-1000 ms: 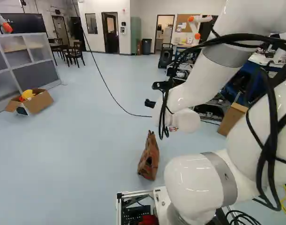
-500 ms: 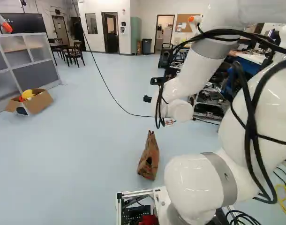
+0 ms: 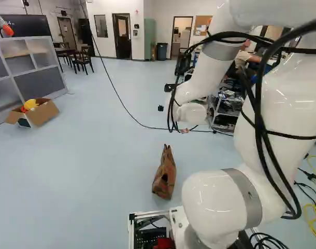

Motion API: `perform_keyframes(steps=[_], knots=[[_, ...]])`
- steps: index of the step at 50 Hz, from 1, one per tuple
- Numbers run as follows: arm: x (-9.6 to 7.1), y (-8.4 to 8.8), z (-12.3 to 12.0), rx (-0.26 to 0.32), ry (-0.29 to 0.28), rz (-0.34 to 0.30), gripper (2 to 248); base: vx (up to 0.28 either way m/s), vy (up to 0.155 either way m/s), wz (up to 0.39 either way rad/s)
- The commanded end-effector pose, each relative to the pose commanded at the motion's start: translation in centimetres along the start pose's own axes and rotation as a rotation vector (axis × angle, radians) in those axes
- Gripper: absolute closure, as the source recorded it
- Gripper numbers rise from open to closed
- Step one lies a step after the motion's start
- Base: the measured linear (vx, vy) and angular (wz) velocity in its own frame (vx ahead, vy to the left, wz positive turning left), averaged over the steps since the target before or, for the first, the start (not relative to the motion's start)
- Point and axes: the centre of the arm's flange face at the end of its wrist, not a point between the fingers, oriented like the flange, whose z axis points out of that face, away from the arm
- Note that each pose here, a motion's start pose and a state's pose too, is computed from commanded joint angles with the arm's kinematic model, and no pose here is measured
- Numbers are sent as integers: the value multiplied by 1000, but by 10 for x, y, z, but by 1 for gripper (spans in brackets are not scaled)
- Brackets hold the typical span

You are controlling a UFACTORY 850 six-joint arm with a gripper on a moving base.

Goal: Pick up the grocery bag from the ground

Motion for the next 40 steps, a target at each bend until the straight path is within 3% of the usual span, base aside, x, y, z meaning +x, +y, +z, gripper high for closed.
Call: perform_keyframes(steps=[28,40], knots=[[4,1,48,-43,-225,64,3,0,0,0],[-3,-1,74,-56,-338,93,3,0,0,0]])
